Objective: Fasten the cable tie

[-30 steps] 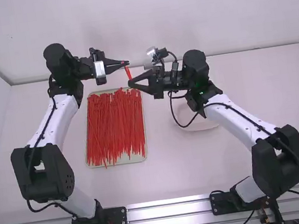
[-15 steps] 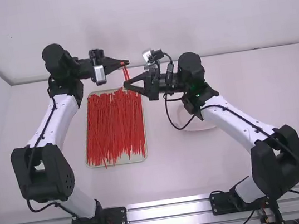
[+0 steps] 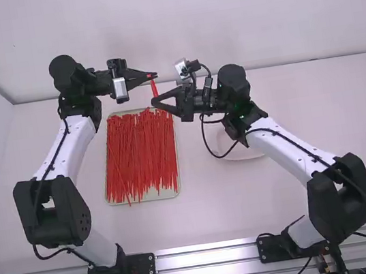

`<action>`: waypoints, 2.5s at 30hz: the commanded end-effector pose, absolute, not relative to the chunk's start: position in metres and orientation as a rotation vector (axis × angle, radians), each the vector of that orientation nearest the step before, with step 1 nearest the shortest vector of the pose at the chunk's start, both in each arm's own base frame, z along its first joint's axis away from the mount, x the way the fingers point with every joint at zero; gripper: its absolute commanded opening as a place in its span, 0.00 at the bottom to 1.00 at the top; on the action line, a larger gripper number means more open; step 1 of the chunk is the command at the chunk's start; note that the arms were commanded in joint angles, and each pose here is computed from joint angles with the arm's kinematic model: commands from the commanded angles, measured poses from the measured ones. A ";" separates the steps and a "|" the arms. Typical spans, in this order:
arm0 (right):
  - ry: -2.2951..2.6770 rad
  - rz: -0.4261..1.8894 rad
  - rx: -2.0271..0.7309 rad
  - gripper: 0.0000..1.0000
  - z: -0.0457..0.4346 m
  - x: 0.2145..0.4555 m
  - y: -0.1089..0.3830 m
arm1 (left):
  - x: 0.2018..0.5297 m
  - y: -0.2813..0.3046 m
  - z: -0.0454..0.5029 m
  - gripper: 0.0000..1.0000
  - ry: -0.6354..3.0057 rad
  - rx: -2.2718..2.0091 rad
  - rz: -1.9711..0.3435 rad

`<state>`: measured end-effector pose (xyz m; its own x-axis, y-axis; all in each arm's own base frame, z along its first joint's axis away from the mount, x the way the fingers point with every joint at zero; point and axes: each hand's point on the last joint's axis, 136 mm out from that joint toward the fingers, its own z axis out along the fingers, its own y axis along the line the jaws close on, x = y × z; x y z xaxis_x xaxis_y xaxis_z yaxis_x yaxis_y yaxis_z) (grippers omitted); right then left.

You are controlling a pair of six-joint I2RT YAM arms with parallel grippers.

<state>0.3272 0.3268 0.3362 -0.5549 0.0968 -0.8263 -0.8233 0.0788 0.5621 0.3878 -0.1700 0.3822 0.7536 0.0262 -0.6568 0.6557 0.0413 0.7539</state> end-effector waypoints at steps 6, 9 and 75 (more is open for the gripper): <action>1.634 1.571 -0.695 0.00 0.335 0.332 0.326 | 0.384 -0.174 0.384 0.02 0.576 1.478 -0.545; 1.626 1.572 -0.693 0.00 0.337 0.332 0.326 | 0.384 -0.174 0.384 0.02 0.571 1.479 -0.540; 1.616 1.574 -0.703 0.00 0.339 0.332 0.324 | 0.386 -0.184 0.381 0.02 0.528 1.466 -0.467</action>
<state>0.3319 0.3253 0.3402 -0.5557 0.1233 -0.8222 -0.8185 0.0919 0.5671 0.3903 -0.1807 0.3846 0.8030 0.0354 -0.5949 0.5917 0.0710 0.8030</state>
